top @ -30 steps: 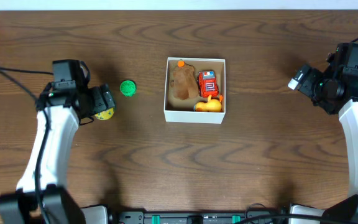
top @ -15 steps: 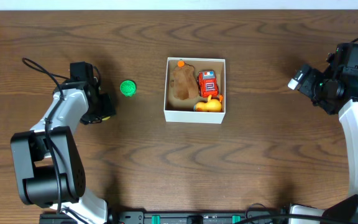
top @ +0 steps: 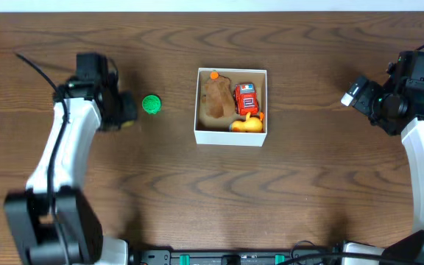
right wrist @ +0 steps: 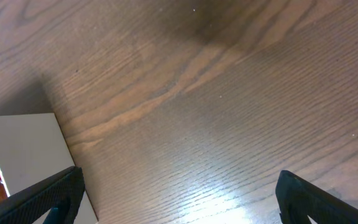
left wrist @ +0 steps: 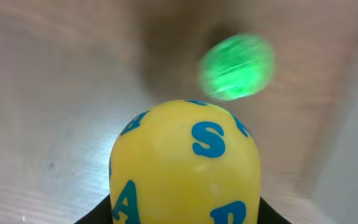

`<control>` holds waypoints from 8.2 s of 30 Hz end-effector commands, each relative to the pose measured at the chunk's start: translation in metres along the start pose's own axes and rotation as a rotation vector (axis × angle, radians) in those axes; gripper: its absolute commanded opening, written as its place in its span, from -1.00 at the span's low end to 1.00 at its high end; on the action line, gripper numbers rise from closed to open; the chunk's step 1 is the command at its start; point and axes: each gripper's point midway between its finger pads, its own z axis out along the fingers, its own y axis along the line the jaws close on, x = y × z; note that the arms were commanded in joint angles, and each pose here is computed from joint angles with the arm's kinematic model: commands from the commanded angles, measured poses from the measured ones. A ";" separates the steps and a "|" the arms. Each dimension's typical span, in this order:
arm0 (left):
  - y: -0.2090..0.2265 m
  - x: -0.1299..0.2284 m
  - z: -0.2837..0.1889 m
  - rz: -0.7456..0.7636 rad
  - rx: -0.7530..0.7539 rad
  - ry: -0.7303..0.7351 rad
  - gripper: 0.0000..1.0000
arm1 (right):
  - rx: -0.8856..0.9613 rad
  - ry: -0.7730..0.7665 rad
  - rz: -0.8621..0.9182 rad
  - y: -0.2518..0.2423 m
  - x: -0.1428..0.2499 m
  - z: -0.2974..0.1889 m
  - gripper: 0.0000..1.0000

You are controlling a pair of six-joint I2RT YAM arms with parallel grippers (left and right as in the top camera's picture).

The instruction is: Pack container

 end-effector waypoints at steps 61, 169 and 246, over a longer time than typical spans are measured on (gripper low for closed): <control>-0.034 -0.030 0.059 0.130 -0.087 -0.034 0.69 | 0.001 0.008 0.016 -0.002 0.002 0.002 0.98; 0.036 -0.025 -0.175 -0.197 -0.317 -0.390 0.96 | 0.001 0.008 0.016 -0.002 0.002 0.002 0.99; 0.037 -0.025 -0.175 -0.197 -0.317 -0.390 0.96 | -0.200 -0.666 -0.679 -0.031 0.148 -0.011 0.99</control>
